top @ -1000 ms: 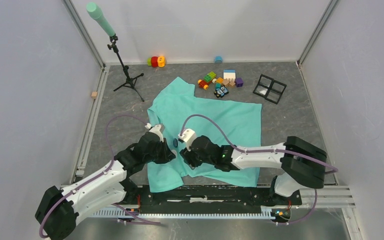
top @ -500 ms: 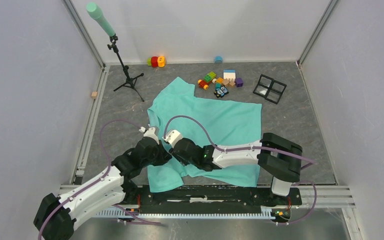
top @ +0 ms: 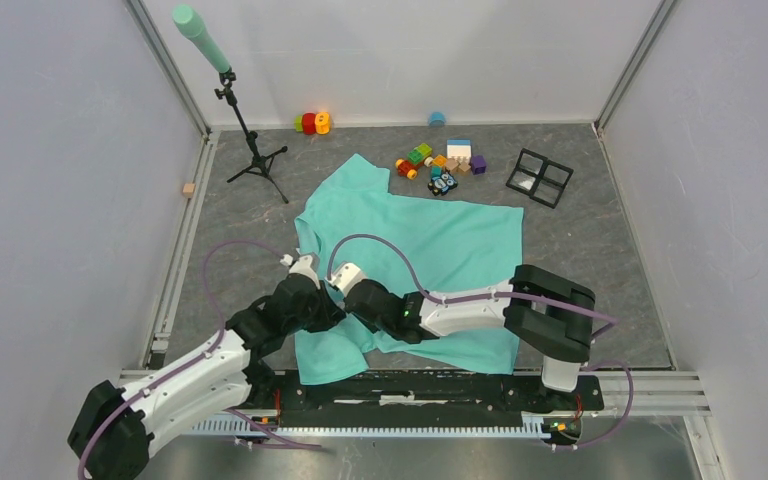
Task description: Pin the brooch onto the clothing
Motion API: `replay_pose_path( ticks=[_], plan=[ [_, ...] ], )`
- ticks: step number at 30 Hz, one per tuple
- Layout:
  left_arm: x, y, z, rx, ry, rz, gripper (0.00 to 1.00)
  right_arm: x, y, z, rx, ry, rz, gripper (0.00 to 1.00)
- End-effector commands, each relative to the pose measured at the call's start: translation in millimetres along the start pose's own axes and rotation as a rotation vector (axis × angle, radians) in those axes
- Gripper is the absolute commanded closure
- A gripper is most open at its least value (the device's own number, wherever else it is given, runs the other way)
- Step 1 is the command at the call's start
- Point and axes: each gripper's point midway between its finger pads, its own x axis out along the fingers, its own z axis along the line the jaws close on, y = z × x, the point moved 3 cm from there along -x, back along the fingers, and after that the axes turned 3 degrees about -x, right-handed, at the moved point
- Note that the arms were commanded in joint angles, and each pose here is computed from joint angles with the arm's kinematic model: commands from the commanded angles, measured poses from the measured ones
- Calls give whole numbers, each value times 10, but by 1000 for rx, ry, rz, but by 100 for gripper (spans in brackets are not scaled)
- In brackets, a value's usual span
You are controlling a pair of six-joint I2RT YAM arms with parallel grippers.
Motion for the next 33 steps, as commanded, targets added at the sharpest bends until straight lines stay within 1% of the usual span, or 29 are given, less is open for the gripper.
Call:
replay_pose_path(
  ticks=[1, 3, 4, 6, 10, 20, 27, 33],
  plan=[
    [43, -24, -94, -16, 33, 10, 98, -64, -220, -9, 42, 16, -82, 91],
    [73, -24, -96, -6, 19, 26, 98, -100, -226, -24, 55, 16, -96, 98],
    [87, -31, -120, -2, 19, 35, 98, -118, -226, -29, 62, 15, -104, 100],
    [123, -20, -194, 2, 39, 71, 98, -141, -224, -28, 76, 8, -116, 100],
    [182, -17, -280, 1, 63, 99, 98, -178, -207, -28, 99, -4, -133, 100],
    [247, 22, -197, 26, 16, 122, 98, -350, -247, -39, 162, -52, -237, 100],
    [276, 29, -215, 49, 14, 146, 98, -386, -300, 79, 139, -146, -278, 100],
    [278, 40, -217, 58, 18, 155, 98, -374, -282, 137, 122, -183, -275, 100]
  ],
)
